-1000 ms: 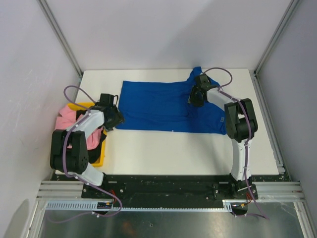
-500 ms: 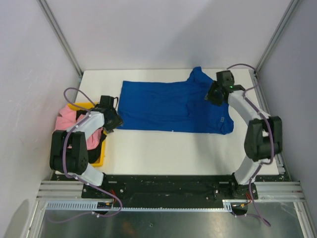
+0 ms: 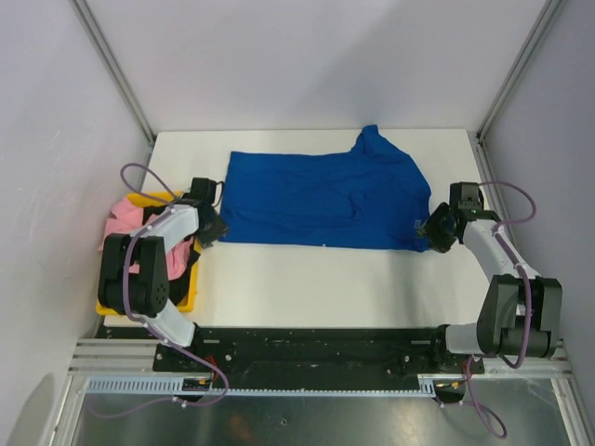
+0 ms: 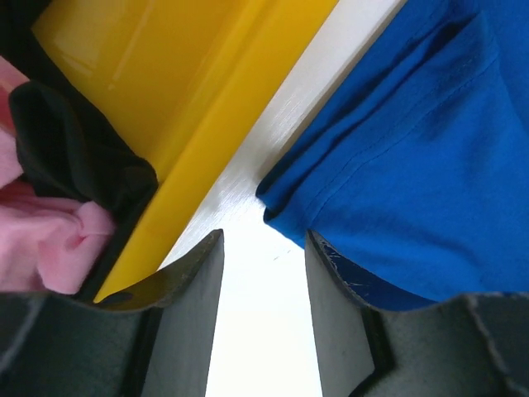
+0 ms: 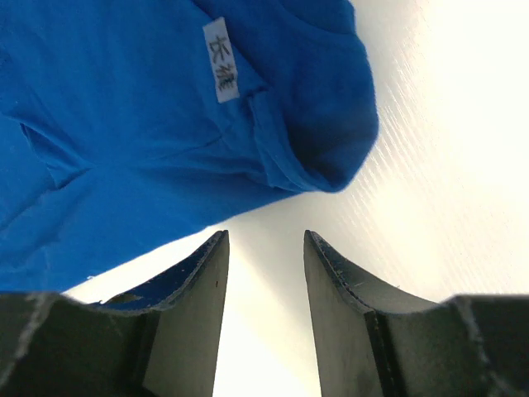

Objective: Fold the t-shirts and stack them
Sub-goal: Fold the flattened tshirt in 1/3 of the way

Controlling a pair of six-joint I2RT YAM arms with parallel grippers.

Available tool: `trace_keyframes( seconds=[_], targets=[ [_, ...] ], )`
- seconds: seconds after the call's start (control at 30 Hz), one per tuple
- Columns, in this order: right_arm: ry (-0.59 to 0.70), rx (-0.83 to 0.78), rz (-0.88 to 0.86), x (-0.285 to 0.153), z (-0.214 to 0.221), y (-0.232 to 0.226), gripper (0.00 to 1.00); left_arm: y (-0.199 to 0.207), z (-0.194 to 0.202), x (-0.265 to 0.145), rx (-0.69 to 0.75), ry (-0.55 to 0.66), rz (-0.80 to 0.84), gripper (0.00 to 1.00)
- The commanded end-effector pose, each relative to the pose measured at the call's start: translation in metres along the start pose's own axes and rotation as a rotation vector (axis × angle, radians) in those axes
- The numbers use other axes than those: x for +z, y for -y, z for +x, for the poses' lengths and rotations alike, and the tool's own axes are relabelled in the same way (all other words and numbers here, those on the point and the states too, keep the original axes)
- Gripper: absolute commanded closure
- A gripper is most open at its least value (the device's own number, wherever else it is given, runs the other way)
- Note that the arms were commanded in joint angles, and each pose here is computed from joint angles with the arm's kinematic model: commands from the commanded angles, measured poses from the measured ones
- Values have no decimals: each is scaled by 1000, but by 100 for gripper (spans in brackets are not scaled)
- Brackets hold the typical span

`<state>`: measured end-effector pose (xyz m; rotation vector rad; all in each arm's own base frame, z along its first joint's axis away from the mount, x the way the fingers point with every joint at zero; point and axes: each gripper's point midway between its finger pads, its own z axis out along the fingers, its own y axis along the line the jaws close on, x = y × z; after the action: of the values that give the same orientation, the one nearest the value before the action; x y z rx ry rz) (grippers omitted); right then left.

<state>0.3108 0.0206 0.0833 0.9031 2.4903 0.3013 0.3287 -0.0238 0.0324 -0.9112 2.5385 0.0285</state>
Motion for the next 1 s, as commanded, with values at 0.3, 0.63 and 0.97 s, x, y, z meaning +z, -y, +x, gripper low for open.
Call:
trace_keyframes(
  seconds=[0.3, 0.63, 0.97],
  targets=[
    [-13, 89, -29, -6, 13, 20, 54, 8, -28, 5, -43, 74, -32, 56],
    [-16, 106, 28, -4, 18, 35, 54, 3, -22, 16, -30, 54, -64, 63],
    [15, 115, 94, 4, 13, 50, 54, 4, -22, 18, -26, 50, -61, 68]
  ],
)
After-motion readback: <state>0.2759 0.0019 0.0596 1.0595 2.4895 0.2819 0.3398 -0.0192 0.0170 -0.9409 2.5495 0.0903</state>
